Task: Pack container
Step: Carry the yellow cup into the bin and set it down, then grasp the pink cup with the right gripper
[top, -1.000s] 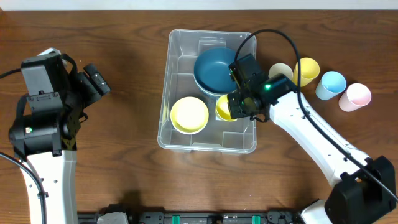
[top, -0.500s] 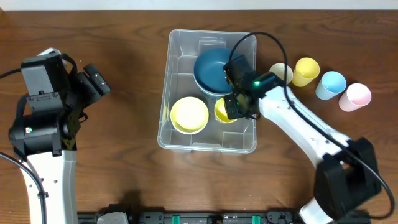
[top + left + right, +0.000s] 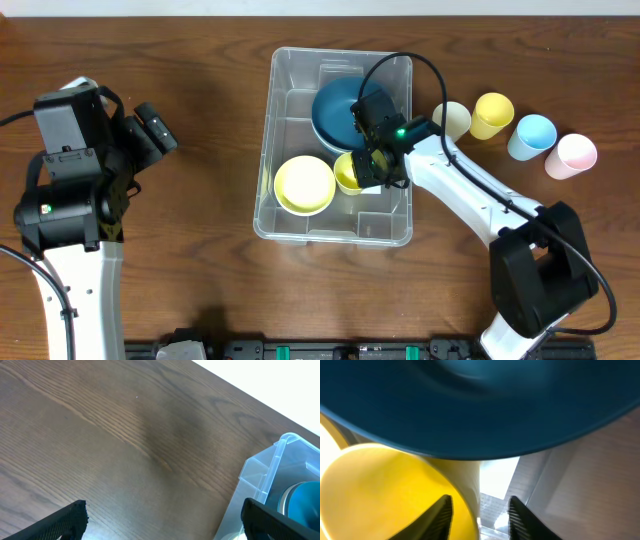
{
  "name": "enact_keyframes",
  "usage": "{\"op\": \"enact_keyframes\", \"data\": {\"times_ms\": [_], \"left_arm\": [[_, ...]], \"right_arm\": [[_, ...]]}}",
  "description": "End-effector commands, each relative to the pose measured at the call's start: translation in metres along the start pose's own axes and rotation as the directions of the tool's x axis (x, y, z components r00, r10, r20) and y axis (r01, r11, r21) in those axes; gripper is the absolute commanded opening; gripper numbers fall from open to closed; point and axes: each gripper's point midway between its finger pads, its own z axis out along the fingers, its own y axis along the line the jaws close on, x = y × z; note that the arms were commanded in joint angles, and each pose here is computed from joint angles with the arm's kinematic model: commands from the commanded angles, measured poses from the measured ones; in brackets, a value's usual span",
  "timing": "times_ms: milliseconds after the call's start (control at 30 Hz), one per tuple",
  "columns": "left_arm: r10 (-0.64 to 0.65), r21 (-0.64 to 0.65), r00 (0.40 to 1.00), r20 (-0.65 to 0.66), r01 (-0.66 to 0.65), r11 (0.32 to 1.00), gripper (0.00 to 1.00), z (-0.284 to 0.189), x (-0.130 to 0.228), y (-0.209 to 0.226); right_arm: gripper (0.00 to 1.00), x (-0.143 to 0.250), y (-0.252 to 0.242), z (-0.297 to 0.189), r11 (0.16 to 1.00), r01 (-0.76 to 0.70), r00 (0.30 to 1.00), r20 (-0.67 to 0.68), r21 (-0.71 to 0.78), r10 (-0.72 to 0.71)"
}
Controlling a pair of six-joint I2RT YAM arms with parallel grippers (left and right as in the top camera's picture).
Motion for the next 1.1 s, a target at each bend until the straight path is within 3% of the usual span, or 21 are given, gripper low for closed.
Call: {"op": "enact_keyframes", "data": {"times_ms": [0, 133, 267, 467, 667, 1067], "left_arm": [[-0.007, -0.004, 1.0, 0.022, 0.007, 1.0, 0.98, -0.005, -0.006, 0.001], [-0.007, -0.004, 1.0, 0.022, 0.007, 1.0, 0.98, -0.005, -0.006, 0.001], [-0.007, -0.004, 1.0, 0.022, 0.007, 1.0, 0.98, -0.005, -0.006, 0.001], [-0.007, -0.004, 1.0, 0.022, 0.007, 1.0, 0.98, -0.005, -0.006, 0.001], [-0.007, -0.004, 1.0, 0.022, 0.007, 1.0, 0.98, -0.005, -0.006, 0.001], [-0.007, -0.004, 1.0, 0.022, 0.007, 1.0, 0.98, -0.005, -0.006, 0.001]], "right_arm": [[0.46, -0.028, -0.002, -0.047, 1.0, -0.013, 0.992, 0.127, -0.027, 0.017], [0.58, -0.051, -0.035, -0.118, 0.994, -0.096, 0.952, 0.288, -0.054, 0.107], [0.63, -0.056, -0.11, -0.182, 0.962, -0.268, 0.86, 0.438, -0.047, 0.261], [0.66, -0.012, -0.26, -0.224, 0.779, -0.627, 0.672, 0.524, 0.028, 0.523], [0.68, 0.038, -0.349, -0.2, 0.549, -0.834, 0.502, 0.479, 0.05, 0.72], [0.62, 0.059, -0.389, -0.07, 0.453, -0.886, 0.464, 0.206, 0.103, 0.861]]}}
